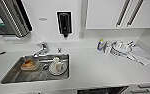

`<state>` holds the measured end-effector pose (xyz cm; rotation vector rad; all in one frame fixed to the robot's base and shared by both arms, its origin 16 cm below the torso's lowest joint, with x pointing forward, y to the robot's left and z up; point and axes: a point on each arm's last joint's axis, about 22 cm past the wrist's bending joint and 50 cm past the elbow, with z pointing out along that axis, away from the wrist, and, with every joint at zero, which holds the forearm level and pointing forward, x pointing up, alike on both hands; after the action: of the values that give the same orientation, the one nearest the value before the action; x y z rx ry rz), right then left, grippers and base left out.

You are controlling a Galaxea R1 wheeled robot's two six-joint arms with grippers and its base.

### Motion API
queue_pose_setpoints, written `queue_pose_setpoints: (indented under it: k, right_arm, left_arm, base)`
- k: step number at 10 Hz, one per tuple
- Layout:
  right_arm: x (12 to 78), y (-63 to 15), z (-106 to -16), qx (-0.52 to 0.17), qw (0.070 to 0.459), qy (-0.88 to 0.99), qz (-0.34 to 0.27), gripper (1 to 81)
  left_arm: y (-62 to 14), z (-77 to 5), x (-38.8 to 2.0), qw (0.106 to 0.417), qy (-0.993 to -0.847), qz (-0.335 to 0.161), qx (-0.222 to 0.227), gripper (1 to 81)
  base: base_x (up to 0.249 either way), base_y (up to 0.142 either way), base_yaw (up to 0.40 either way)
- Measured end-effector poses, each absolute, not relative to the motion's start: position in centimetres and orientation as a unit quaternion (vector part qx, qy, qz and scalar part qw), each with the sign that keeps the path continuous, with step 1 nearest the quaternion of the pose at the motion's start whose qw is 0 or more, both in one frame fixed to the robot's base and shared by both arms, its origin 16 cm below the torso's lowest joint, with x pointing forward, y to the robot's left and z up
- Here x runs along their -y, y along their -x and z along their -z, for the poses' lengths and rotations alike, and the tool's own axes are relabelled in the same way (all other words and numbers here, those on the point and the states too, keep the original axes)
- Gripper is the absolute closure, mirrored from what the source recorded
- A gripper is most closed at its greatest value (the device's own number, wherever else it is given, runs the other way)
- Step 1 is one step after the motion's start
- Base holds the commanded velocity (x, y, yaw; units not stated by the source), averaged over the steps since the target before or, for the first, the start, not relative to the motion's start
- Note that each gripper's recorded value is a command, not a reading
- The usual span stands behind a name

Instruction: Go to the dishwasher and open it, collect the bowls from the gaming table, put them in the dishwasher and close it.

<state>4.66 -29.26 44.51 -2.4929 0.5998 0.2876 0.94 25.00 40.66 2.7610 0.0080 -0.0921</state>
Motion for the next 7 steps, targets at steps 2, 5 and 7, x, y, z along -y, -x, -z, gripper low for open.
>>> queue_pose_setpoints:
  k: [2, 5, 7]
  right_arm:
    - [29.1, -7.8, -44.1, -0.219, 0.279, 0.931, -0.088, 1.0]
    - [23.1, -9.5, -42.0, -0.195, 0.263, 0.942, -0.078, 1.0]
    - [23.6, -11.9, -41.9, -0.190, 0.261, 0.944, -0.065, 1.0]
  left_arm:
    - [-0.9, -40.7, -25.0, 0.189, -0.982, 0.033, -0.003, 1.0]
    - [-0.9, -40.7, -25.0, 0.188, -0.982, 0.033, -0.003, 1.0]
    - [-0.9, -40.7, -25.0, 0.188, -0.982, 0.033, -0.003, 1.0]
  base:
    - [0.000, 0.000, 0.000]
    - [0.000, 0.000, 0.000]
    - [0.000, 0.000, 0.000]
